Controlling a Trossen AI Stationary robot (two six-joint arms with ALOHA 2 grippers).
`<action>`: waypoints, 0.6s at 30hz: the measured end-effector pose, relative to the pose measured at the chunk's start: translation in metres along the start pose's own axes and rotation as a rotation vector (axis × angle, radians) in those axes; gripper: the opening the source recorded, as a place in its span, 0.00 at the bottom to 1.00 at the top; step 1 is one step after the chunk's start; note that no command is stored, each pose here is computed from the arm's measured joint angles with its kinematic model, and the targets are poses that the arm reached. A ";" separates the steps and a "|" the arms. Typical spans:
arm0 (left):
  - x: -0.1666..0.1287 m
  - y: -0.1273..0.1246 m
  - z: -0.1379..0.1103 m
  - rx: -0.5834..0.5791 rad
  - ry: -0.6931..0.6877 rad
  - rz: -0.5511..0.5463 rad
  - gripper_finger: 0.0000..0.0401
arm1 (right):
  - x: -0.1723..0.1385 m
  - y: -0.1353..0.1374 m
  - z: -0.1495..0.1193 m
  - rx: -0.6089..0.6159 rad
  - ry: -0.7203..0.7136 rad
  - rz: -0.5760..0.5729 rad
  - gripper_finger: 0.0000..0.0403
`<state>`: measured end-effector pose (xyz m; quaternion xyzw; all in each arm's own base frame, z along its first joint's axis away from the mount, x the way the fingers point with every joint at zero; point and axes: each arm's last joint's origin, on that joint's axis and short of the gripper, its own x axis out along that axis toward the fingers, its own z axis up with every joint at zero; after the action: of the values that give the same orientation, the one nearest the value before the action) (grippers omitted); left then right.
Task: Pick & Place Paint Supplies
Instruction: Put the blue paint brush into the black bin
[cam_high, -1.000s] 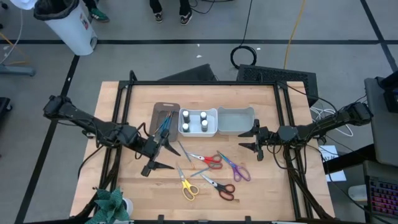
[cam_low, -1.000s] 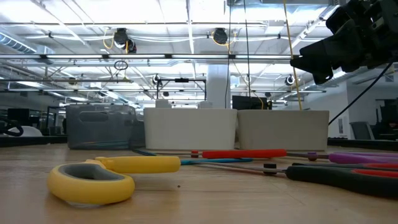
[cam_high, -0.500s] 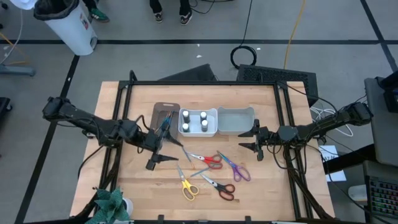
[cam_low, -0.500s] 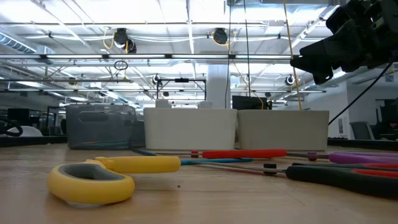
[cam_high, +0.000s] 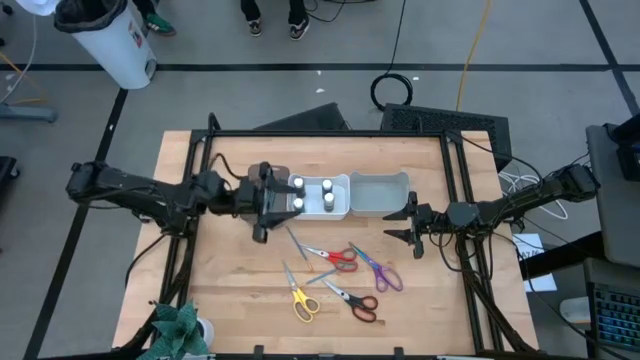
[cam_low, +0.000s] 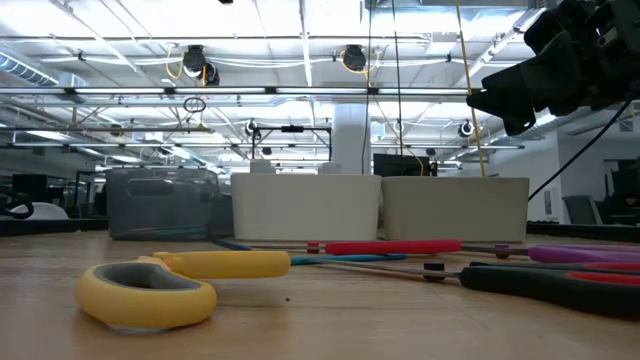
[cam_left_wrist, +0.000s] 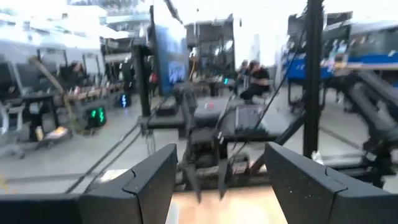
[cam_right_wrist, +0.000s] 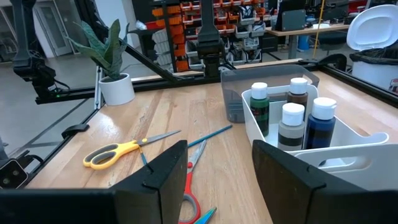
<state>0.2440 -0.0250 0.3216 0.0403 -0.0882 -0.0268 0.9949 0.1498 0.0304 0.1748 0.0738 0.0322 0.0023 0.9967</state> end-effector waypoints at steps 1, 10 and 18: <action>0.001 0.001 -0.002 0.000 0.012 0.005 0.63 | 0.000 0.000 0.000 0.000 0.000 0.000 0.42; 0.019 0.006 -0.028 -0.011 0.077 0.028 0.62 | 0.000 0.000 0.000 0.000 0.000 0.000 0.42; 0.029 -0.001 -0.041 -0.159 0.079 -0.028 0.63 | 0.000 0.000 0.000 0.000 0.000 0.000 0.42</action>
<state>0.2800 -0.0244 0.2866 -0.0364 -0.0457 -0.0458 0.9972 0.1498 0.0304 0.1748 0.0739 0.0322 0.0023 0.9967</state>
